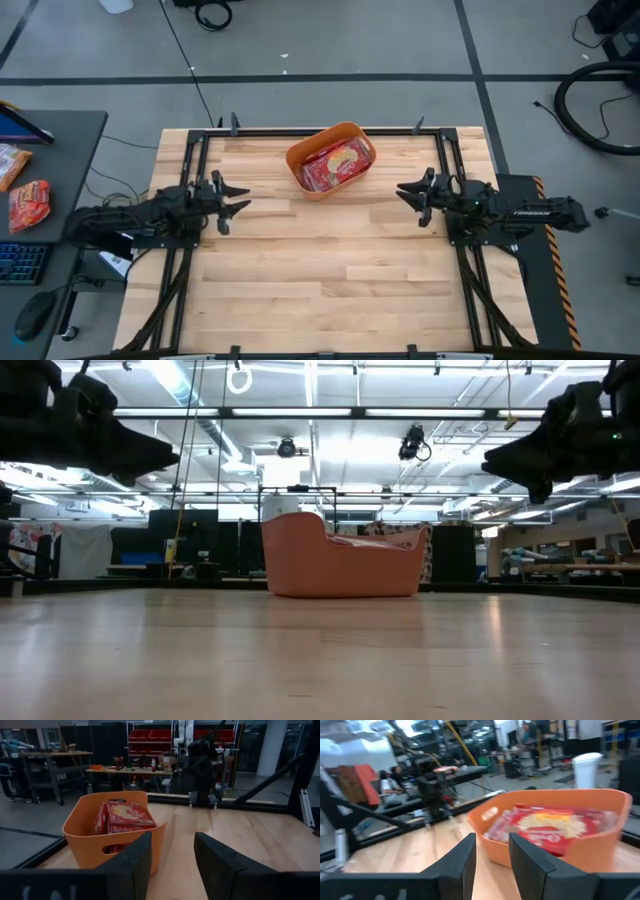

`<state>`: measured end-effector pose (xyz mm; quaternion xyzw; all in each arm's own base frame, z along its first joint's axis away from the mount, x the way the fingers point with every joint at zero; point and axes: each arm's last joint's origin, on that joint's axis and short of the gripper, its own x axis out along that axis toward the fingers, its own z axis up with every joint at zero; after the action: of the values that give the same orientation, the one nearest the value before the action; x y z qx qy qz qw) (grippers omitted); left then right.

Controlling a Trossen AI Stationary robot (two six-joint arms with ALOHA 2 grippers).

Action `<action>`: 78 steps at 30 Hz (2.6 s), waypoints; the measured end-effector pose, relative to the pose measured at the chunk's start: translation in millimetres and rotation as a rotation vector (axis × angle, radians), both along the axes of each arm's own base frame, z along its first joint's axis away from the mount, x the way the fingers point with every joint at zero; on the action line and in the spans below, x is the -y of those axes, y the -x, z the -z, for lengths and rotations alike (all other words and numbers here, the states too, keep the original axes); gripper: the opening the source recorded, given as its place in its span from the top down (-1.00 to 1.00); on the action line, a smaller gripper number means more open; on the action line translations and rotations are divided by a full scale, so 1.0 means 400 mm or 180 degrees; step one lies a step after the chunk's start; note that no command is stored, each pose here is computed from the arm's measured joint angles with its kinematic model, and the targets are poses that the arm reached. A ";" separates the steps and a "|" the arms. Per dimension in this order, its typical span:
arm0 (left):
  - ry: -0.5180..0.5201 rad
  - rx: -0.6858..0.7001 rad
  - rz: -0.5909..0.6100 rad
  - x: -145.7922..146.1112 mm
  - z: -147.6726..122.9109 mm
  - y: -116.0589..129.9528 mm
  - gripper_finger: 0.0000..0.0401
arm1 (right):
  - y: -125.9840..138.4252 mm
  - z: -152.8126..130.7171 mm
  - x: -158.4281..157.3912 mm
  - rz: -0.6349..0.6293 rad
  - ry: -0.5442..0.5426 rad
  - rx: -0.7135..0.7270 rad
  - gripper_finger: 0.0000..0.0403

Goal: Sort popcorn bags into baskets
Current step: Return to Home Position

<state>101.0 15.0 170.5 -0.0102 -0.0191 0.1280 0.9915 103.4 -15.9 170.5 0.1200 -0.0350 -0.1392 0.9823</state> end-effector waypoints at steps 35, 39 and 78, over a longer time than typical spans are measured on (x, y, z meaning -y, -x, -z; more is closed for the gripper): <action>0.1016 0.0404 0.0065 0.002 -0.006 0.012 0.76 | 0.010 -0.018 -0.012 -0.0266 -0.0181 0.0316 0.40; 0.1016 0.0405 0.0066 0.002 -0.006 0.012 0.76 | 0.010 -0.018 -0.012 -0.0265 -0.0181 0.0316 0.40; 0.1012 0.0403 0.0066 0.002 -0.006 0.012 0.76 | 0.010 -0.017 -0.012 -0.0264 -0.0182 0.0315 0.40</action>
<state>96.1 14.3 172.8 -0.1752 -0.0609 0.1183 0.9755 99.5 -11.1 177.5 0.1561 -0.0745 -0.0931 0.9805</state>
